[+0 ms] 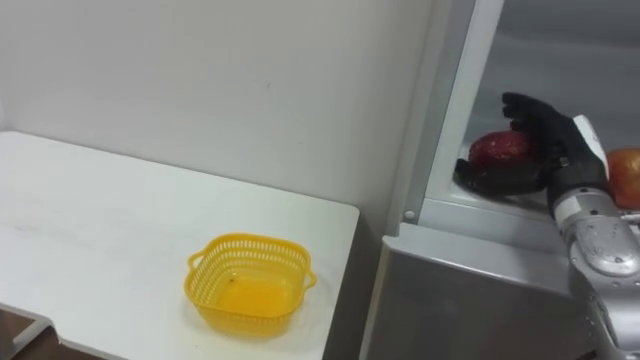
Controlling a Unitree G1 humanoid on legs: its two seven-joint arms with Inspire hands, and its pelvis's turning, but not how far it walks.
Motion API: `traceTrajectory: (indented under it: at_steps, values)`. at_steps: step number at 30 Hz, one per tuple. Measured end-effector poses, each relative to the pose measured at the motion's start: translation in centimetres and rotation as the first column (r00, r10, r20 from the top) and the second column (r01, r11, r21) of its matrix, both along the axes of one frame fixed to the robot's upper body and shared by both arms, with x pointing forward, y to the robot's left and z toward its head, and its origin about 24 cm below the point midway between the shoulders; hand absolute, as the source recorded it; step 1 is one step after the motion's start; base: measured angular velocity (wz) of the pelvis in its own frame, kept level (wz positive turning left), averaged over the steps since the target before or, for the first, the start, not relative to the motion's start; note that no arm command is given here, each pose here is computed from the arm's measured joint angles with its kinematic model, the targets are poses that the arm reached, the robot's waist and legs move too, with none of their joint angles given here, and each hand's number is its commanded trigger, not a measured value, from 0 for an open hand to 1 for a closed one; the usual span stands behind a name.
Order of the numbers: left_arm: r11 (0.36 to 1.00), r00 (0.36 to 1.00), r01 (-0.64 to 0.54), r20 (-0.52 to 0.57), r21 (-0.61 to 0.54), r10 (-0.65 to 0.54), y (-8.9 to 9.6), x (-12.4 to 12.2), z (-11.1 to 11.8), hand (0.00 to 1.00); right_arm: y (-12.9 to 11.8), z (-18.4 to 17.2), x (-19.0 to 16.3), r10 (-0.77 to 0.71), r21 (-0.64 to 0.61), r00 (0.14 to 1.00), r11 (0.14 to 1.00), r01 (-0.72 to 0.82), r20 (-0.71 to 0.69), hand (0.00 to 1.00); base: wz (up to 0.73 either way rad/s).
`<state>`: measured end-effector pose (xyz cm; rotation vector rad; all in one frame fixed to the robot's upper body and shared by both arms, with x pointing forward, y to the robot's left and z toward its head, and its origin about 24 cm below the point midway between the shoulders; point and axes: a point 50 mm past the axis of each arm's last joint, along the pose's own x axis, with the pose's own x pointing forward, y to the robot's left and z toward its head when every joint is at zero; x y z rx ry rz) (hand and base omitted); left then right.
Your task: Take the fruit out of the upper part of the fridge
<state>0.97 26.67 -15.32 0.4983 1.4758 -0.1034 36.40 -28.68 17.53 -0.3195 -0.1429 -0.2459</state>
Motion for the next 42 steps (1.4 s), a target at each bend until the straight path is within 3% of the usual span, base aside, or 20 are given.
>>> traceTrajectory:
  at_steps: [9,24,42]
  values:
    - [1.000,1.000,-0.008,-0.014,0.012,0.009,0.1,-0.1,0.0,0.00,-0.1,0.0,0.1,0.044,-0.023,0.998,0.999,-0.045,-0.036,1.00,0.00]
    - [0.999,1.000,-0.013,0.005,0.036,0.013,0.3,0.4,0.1,0.00,-0.1,0.1,0.1,0.064,0.044,0.998,0.997,-0.063,-0.020,1.00,0.01]
    - [0.998,0.999,0.046,0.009,0.041,-0.047,-0.6,0.5,-0.3,0.00,4.7,1.9,-3.9,0.111,-0.034,0.969,0.994,-0.106,0.220,1.00,-0.06]
